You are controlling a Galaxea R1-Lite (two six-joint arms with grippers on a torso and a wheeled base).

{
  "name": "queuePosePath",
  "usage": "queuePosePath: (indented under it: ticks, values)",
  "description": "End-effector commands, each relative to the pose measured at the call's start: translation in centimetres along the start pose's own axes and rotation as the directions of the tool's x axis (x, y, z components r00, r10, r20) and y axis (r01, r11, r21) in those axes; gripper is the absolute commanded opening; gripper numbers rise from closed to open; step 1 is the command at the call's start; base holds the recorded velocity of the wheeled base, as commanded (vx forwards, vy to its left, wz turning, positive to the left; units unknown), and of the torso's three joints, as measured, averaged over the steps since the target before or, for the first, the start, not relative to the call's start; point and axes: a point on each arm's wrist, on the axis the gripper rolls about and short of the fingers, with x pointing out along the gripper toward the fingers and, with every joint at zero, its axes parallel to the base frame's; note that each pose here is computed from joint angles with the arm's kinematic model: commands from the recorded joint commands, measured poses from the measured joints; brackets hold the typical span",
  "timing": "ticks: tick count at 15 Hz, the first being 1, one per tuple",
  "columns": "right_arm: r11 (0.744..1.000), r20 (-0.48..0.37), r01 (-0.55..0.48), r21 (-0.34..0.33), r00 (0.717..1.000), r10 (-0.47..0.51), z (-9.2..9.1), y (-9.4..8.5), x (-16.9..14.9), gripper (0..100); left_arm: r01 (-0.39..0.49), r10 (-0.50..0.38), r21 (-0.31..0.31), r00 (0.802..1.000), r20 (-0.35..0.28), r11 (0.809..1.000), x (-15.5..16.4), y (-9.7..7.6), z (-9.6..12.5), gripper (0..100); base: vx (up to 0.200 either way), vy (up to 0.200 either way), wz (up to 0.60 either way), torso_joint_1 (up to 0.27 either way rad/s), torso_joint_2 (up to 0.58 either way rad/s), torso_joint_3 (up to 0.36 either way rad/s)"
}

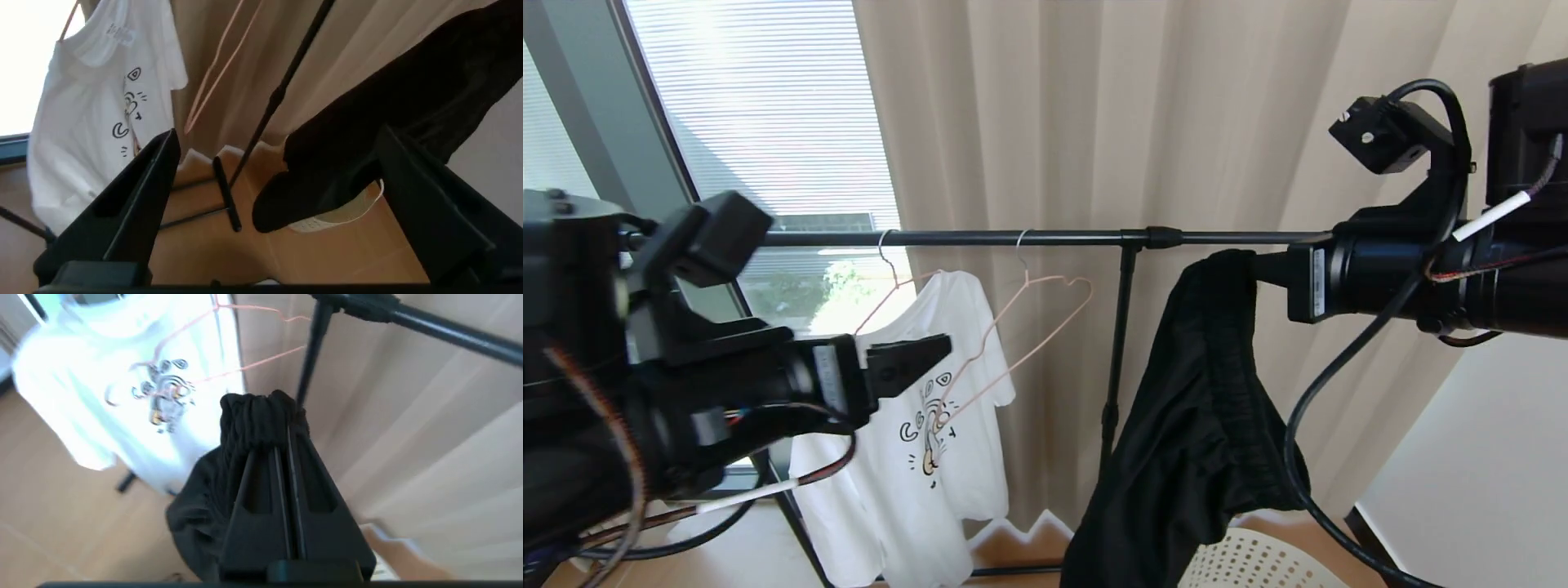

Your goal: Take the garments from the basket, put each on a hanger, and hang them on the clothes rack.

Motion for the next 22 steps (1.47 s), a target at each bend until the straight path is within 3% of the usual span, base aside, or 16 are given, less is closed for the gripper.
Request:
queuePosePath:
  ticks: [1,3,6,9,11,12,15,17,20,22]
  values:
    - [0.995,-0.038,0.003,0.098,0.999,0.001,0.3,0.8,2.9,0,0.010,-0.004,0.040,0.990,-0.138,0.999,5.6,-1.2,-4.7,100,0.000,0.000,0.00,0.000,0.00,0.000]
    - [0.993,-0.038,0.002,0.116,0.999,0.002,0.5,1.0,3.7,0,0.036,-0.026,0.057,0.986,-0.164,0.998,6.5,-1.5,-7.2,100,0.000,0.000,0.00,0.000,0.00,0.000]
    - [0.981,-0.028,0.075,0.178,0.997,-0.071,0.1,2.5,4.2,0,0.055,-0.048,0.041,0.985,-0.164,0.998,7.1,-2.1,-8.2,100,0.000,0.000,0.00,0.000,0.00,0.000]
    - [0.950,-0.039,0.221,0.221,0.975,-0.218,-2.1,5.7,4.0,0,0.072,-0.067,0.020,0.983,-0.172,0.997,6.8,-2.8,-8.5,100,0.000,0.000,0.00,0.000,0.00,0.000]
    - [0.933,-0.050,0.311,0.180,0.950,-0.307,-4.2,7.6,5.4,0,0.060,-0.053,0.030,0.978,-0.199,0.998,7.4,-2.7,-9.3,100,0.000,0.000,0.00,0.000,0.00,0.000]
    - [0.919,-0.036,0.346,0.188,0.938,-0.346,-4.4,8.0,6.4,0,0.058,-0.050,0.033,0.977,-0.206,0.998,7.5,-2.7,-9.4,100,0.000,0.000,0.00,0.000,0.00,0.000]
    - [0.917,-0.007,0.332,0.222,0.941,-0.339,-4.6,9.1,8.4,0,0.066,-0.060,0.029,0.980,-0.192,0.997,7.5,-2.8,-9.5,100,0.000,0.000,0.00,0.000,0.00,0.000]
    - [0.912,-0.002,0.324,0.250,0.942,-0.334,-4.6,9.4,8.2,0,0.071,-0.062,0.033,0.973,-0.221,0.997,7.8,-2.8,-10.3,100,0.000,0.000,0.00,0.000,0.00,0.000]
    - [0.906,0.013,0.340,0.254,0.935,-0.354,-4.5,9.5,8.0,0,0.100,-0.101,-0.012,0.977,-0.187,0.995,8.6,-3.2,-11.0,100,0.000,0.000,0.00,0.000,0.00,0.000]
    - [0.916,0.015,0.319,0.242,0.943,-0.332,-4.7,10.5,7.6,0,0.107,-0.107,-0.012,0.975,-0.192,0.994,8.7,-3.4,-11.3,100,0.000,0.000,0.00,0.000,0.00,0.000]
